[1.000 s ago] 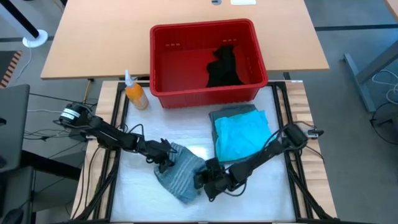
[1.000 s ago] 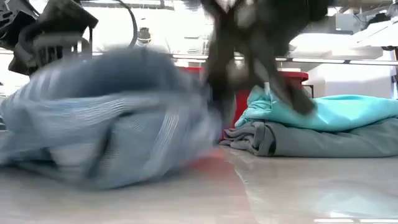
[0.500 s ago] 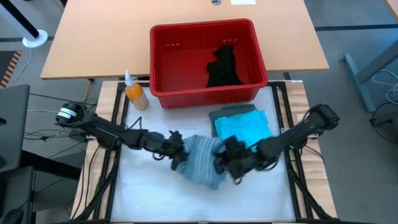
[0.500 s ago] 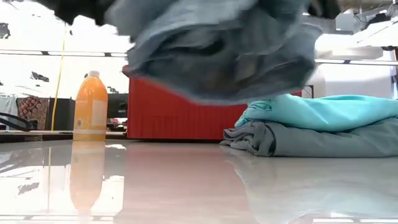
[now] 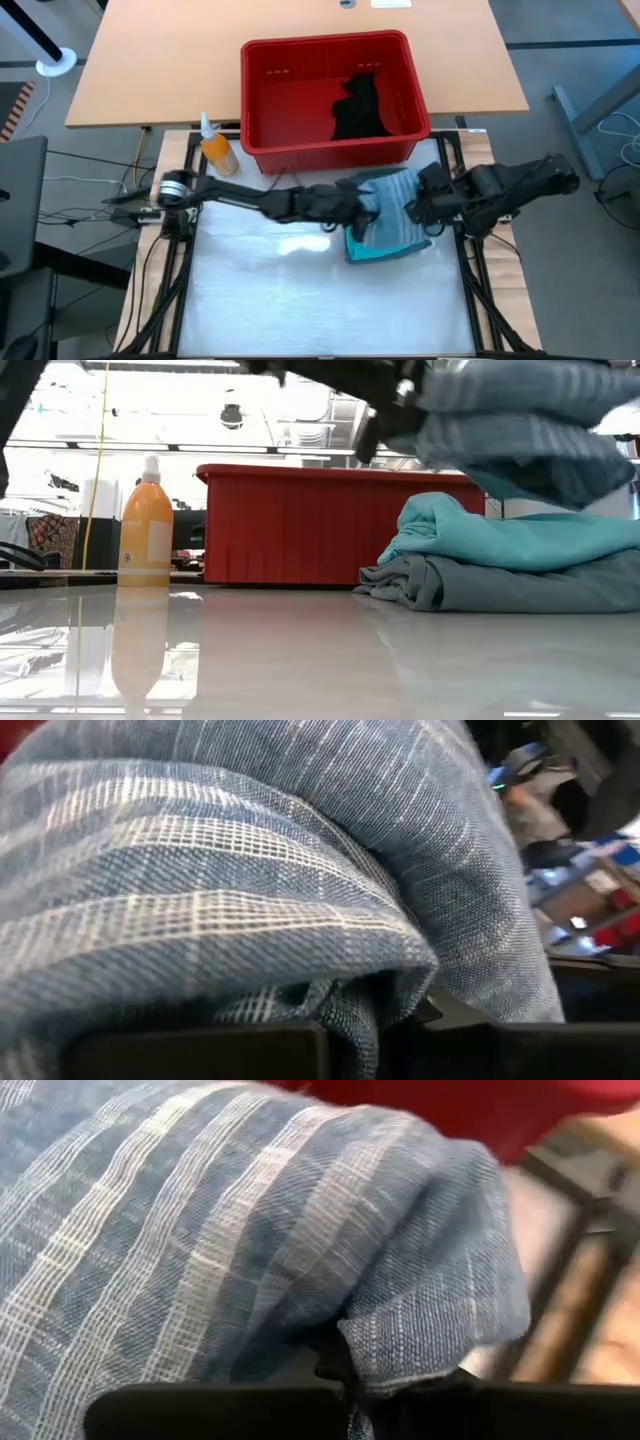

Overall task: Fold Laundry from Bin
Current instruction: Stack the folded blue patterned polo shirt on the folded light blue shorts

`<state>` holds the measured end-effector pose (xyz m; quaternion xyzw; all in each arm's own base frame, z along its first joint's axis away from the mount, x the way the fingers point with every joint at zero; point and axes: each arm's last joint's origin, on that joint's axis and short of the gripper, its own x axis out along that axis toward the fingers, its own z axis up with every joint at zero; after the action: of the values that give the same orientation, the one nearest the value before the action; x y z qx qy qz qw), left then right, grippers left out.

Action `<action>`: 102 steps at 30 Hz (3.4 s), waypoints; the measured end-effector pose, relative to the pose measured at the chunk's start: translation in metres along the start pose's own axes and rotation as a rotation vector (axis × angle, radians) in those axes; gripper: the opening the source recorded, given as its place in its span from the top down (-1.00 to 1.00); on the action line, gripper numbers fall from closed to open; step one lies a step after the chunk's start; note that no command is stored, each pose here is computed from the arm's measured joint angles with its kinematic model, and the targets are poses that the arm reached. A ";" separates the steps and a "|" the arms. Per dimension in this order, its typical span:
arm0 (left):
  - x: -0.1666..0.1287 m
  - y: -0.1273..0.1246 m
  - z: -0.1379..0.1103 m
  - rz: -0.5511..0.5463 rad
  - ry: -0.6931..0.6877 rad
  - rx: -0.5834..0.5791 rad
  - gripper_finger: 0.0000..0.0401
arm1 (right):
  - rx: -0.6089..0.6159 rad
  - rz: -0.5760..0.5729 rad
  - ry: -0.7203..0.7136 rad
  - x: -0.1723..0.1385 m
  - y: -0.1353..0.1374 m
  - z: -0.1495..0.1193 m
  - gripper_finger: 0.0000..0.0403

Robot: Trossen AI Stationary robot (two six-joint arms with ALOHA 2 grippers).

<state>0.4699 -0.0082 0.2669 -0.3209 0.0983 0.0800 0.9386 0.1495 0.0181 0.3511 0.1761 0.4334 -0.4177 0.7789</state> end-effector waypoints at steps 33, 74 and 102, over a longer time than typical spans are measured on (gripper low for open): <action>0.021 0.013 -0.030 0.342 0.105 -0.098 0.85 | -0.077 0.110 0.046 0.017 -0.047 0.007 -0.33; 0.003 0.031 -0.023 0.359 0.286 0.285 0.07 | -0.135 0.477 -0.410 0.080 0.053 -0.055 -0.34; -0.017 0.035 -0.003 0.411 0.358 0.390 0.07 | -0.287 0.487 -0.325 0.088 0.109 -0.108 -0.34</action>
<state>0.4459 0.0153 0.2477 -0.1176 0.3377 0.1900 0.9143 0.2049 0.1072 0.2087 0.0938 0.3029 -0.1762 0.9319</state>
